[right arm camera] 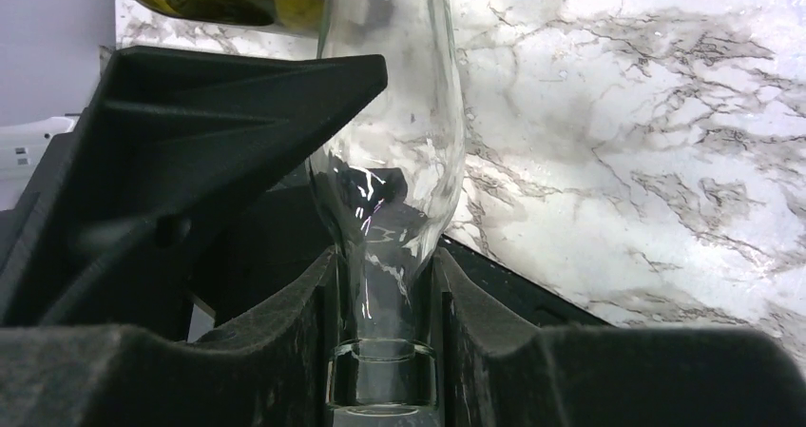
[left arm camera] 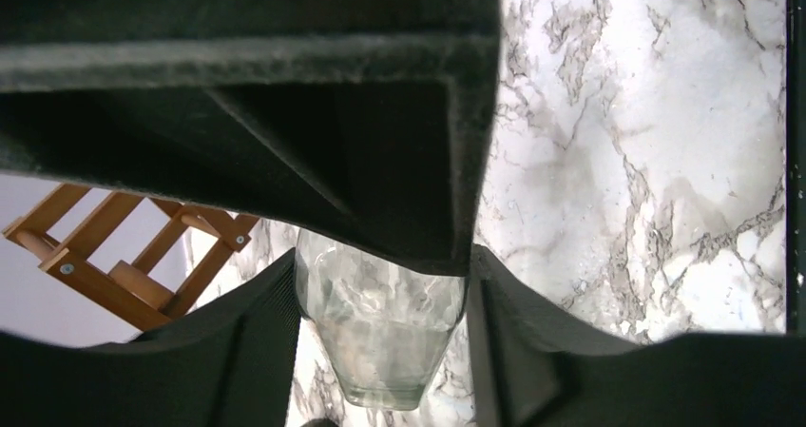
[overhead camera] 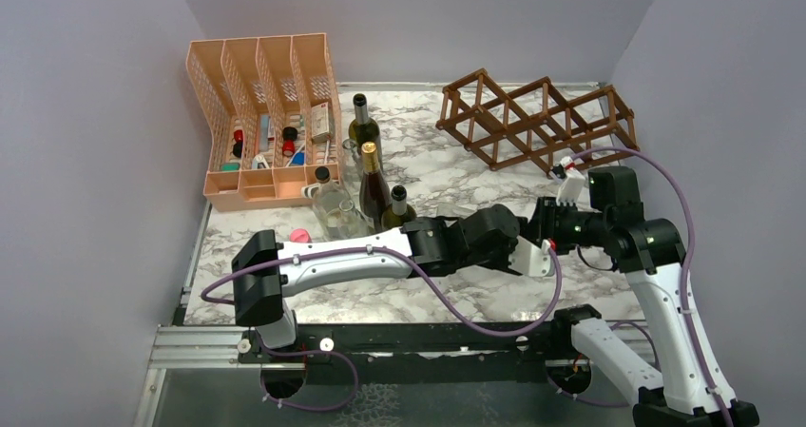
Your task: Take the wine bottle off the wine rack
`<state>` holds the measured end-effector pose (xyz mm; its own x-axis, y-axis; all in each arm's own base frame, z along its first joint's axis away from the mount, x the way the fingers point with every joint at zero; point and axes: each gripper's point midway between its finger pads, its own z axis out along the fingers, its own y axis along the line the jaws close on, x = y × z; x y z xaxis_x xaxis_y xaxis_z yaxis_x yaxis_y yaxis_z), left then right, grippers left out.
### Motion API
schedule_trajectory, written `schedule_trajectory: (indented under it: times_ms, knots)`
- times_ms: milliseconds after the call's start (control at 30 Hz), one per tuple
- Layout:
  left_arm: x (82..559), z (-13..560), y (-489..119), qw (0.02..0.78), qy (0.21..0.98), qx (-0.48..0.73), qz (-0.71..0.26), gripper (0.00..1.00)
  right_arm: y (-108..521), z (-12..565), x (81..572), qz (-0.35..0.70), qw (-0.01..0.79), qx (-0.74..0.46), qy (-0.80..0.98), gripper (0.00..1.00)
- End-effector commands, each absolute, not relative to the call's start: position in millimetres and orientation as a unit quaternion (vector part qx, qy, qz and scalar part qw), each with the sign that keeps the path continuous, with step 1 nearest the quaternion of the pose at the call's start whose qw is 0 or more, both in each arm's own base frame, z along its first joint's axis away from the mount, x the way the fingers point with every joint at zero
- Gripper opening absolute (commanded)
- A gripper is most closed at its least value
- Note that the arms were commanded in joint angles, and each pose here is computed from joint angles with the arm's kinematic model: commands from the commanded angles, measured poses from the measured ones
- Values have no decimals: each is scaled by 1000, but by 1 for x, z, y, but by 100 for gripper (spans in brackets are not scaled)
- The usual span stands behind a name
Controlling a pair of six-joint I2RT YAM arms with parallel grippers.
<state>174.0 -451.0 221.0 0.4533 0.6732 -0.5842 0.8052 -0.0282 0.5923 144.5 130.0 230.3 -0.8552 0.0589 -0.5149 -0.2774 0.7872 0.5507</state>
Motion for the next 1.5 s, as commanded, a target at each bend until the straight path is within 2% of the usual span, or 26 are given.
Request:
schedule_trajectory:
  times_ms: [0,133,300,367,533,767,1000,1300,1467]
  knots:
    - [173,232,-455,490,519,696,-83,42,138,257,145,347,304,-91,882,4]
    - [172,240,-455,509,536,665,-105,29,132,262,148,327,319,-83,886,32]
    - [166,235,-449,527,570,611,-155,27,118,282,156,289,361,-66,884,67]
    - [164,236,-445,535,582,587,-174,26,110,290,160,269,378,-54,884,75]
    - [162,245,-432,560,612,516,-215,24,77,309,175,184,425,10,886,88]
    - [163,252,-406,595,645,390,-279,24,60,352,177,159,492,40,855,95]
    - [169,252,-396,600,672,300,-313,25,63,357,173,170,499,32,849,95]
    - [174,233,-389,609,678,265,-315,27,65,359,167,178,502,22,846,95]
    - [173,216,-385,603,683,272,-308,31,68,361,165,184,505,14,843,95]
